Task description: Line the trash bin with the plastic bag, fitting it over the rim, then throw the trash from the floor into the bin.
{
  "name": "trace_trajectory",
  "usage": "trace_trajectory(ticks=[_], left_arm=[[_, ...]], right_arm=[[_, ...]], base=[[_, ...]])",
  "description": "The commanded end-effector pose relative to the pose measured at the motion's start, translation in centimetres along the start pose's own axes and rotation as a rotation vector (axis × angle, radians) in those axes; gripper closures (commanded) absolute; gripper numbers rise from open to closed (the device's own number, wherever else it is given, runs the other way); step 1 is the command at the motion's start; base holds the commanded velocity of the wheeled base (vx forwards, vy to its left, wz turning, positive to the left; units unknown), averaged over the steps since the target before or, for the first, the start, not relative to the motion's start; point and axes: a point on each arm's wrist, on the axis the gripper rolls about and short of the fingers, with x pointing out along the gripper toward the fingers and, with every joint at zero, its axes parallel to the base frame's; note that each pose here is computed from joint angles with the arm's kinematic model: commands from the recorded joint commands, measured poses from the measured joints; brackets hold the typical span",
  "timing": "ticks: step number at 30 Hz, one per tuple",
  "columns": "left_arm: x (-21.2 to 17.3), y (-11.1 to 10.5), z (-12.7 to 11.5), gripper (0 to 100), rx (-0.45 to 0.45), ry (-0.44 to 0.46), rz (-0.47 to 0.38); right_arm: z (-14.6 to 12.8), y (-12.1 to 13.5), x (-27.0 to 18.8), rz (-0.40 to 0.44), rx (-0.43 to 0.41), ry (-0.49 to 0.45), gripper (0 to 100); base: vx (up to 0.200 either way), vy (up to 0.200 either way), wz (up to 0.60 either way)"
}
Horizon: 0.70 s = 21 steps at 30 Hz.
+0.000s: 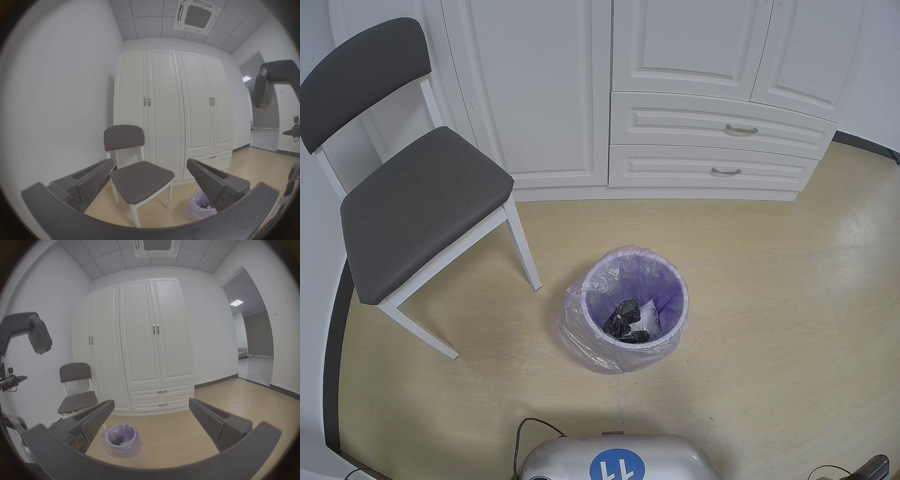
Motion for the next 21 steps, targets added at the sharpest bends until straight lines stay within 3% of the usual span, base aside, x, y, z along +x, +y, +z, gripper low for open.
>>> trace_trajectory(ticks=[1,9,21], left_arm=[[-0.2,-0.1,-1.4,0,0.004,0.021,0.005],[0.2,-0.2,-3.5,0,0.008,0.088,0.008],[0.4,-0.3,-9.0,0,0.015,0.275,0.008]], right_arm=[[-1.3,-0.1,0.1,-0.001,-0.026,0.033,0],[-2.4,-0.2,0.6,-0.002,-0.046,0.036,0],[-5.6,-0.5,1.6,-0.004,-0.108,0.061,0]], base=[[0.0,0.0,0.0],[0.0,0.0,0.0],[0.0,0.0,0.0]])
